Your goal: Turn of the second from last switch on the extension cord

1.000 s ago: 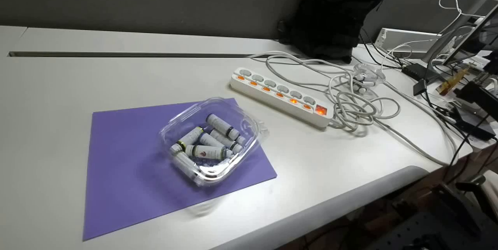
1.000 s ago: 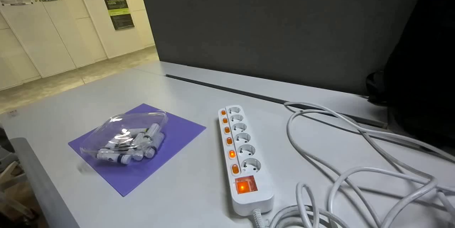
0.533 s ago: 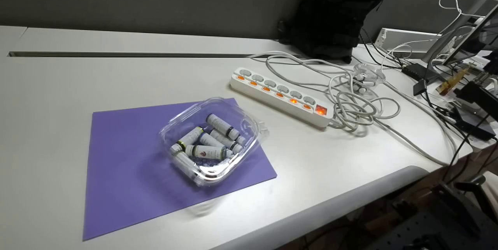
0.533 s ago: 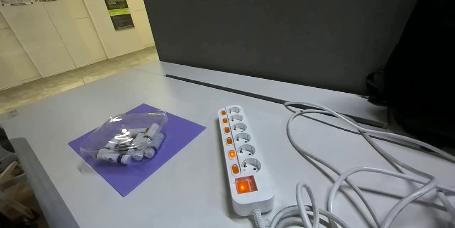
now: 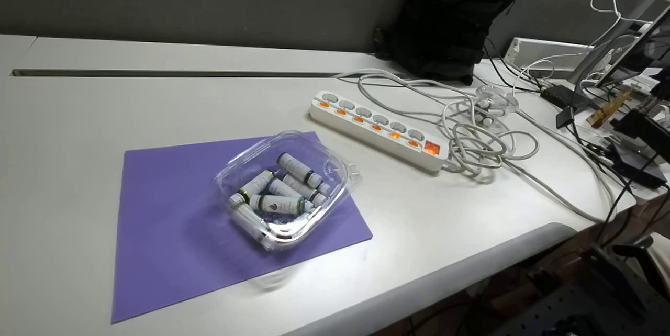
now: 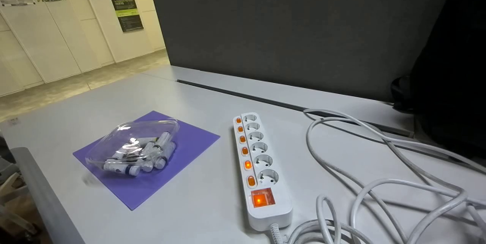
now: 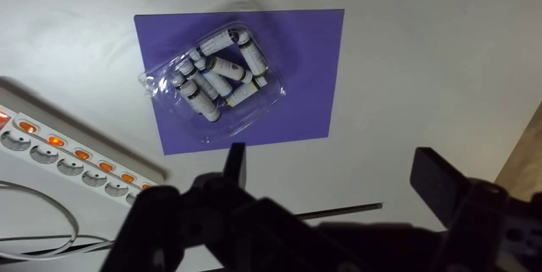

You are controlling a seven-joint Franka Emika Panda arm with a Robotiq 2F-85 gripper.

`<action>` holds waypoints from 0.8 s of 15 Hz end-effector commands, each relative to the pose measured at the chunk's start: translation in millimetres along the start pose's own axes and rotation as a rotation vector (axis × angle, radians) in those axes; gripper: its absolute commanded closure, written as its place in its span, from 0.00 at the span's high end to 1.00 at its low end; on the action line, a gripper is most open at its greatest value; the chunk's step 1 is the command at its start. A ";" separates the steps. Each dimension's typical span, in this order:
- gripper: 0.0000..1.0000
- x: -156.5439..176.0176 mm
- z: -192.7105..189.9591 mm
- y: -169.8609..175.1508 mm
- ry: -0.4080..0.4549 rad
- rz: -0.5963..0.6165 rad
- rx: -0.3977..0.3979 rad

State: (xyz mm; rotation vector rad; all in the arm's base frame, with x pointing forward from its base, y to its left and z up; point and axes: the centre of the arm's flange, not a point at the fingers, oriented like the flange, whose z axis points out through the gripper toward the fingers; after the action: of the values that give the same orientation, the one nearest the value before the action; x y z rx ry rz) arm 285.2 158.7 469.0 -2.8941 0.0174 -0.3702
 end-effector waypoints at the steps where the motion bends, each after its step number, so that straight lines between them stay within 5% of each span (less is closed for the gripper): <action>1: 1.00 17.3 20.5 31.6 0.068 0.101 -0.041; 6: 0.95 48.1 44.8 85.1 0.089 0.224 -0.098; 7: 0.74 52.6 50.6 96.0 0.083 0.246 -0.110; 12: 0.39 73.0 81.1 149.6 0.045 0.309 -0.184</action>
State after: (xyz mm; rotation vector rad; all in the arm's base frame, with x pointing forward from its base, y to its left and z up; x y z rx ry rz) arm 364.1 45.3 399.3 -2.9723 0.4442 -0.4020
